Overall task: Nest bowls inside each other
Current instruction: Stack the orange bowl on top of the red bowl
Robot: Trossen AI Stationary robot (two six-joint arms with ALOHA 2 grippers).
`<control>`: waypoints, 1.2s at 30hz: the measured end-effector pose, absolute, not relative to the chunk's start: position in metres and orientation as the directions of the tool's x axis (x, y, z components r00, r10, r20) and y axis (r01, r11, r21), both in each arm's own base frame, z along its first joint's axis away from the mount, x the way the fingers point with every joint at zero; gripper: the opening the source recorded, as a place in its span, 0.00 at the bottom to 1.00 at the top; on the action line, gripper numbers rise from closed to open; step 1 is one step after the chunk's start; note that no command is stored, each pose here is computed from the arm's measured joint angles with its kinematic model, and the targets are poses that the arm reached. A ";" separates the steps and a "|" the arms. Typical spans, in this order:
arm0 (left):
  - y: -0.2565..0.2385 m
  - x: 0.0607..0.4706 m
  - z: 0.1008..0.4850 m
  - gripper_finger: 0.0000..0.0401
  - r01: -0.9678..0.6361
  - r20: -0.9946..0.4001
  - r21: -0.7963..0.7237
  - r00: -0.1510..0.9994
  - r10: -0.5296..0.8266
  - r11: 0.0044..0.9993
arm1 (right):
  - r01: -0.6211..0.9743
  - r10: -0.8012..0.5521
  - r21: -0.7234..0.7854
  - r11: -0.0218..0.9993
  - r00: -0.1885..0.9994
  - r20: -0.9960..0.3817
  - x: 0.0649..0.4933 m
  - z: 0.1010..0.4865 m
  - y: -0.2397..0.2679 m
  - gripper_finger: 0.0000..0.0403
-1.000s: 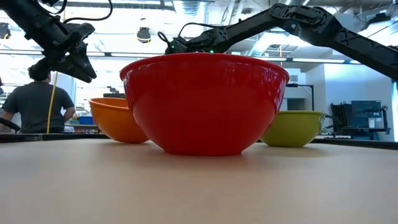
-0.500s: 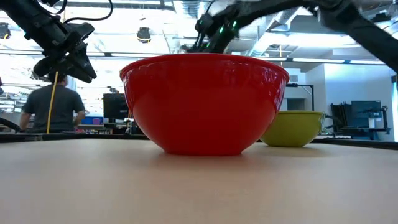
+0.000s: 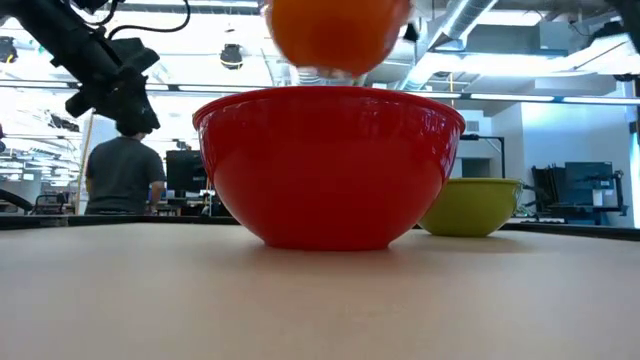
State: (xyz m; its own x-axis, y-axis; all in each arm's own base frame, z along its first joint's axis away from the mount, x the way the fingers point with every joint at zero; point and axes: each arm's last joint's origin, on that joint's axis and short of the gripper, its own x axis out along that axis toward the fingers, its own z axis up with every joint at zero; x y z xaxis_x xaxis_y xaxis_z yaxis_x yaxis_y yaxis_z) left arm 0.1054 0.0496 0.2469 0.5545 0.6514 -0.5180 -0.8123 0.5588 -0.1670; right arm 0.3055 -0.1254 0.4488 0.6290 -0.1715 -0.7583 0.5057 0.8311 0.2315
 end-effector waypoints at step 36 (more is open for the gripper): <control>0.064 0.154 0.234 0.23 -0.748 -0.546 -0.109 0.595 0.590 0.654 | 0.583 -0.025 0.339 0.739 0.527 -0.850 0.353 0.253 -0.016 0.03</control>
State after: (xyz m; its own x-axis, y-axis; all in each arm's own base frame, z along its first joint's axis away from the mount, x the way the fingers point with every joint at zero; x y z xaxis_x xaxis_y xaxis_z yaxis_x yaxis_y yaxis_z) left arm 0.1536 0.0640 0.2338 0.5955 0.5897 -0.5456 -0.7482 0.6544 -0.1093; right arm 0.3532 -0.0162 0.2534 0.5265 -0.0254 -0.8498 0.5827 0.7386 0.3390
